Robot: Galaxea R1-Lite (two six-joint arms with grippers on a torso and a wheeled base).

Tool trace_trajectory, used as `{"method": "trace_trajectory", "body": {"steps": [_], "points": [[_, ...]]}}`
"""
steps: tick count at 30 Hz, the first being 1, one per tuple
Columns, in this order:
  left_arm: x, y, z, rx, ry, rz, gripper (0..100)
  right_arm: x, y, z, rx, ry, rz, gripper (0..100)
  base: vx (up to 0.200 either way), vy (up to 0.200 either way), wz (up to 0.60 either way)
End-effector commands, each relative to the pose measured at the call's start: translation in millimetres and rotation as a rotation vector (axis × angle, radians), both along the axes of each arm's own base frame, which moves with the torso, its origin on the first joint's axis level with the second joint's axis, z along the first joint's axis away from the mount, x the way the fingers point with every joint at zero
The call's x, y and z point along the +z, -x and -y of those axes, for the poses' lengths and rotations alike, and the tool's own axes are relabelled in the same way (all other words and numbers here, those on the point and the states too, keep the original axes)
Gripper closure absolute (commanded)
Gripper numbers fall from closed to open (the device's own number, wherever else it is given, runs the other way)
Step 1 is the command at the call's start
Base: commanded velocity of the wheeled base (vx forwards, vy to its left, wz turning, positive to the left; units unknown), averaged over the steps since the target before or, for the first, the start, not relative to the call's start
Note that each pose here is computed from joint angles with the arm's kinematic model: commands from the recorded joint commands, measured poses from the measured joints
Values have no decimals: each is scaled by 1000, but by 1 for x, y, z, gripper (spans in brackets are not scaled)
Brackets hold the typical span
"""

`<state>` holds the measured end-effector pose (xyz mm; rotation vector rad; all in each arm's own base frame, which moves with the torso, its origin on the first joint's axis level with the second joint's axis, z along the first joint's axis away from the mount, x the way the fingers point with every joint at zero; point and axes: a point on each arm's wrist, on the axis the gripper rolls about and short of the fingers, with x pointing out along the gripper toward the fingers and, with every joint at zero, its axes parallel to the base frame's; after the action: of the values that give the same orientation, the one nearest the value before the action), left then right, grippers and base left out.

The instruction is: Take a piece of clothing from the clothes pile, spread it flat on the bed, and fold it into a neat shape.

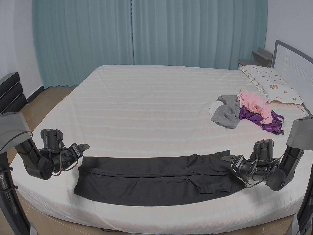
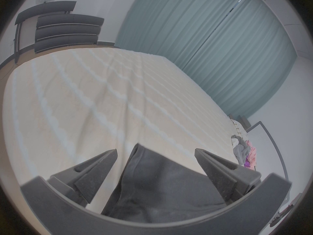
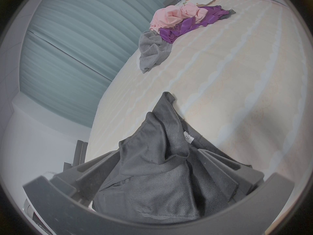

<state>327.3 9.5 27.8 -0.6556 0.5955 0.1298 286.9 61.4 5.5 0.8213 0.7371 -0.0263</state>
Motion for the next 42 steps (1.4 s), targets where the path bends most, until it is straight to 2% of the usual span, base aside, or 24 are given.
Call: {"method": "trace_trajectory", "body": {"steps": [1,6,7,15,28,42], "points": [[-24,-32,0,-8,-2,-15,0,0,4,6,2,-19,10,0,0,0,0],[-31,-37,2,-41,18,-54,0,-1,7,5,11,-17,7,0,0,0,0],[-31,-37,2,-52,24,-61,100,-1,7,4,13,-18,9,0,0,0,0],[-36,-41,-2,-49,26,-65,100,-2,6,4,11,-19,5,0,0,0,0],[-32,-46,-25,15,28,-33,100,-4,6,6,5,-19,-1,0,0,0,0],[-42,-50,-27,22,35,-50,100,-3,6,6,-11,-40,-7,0,0,0,0]]}}
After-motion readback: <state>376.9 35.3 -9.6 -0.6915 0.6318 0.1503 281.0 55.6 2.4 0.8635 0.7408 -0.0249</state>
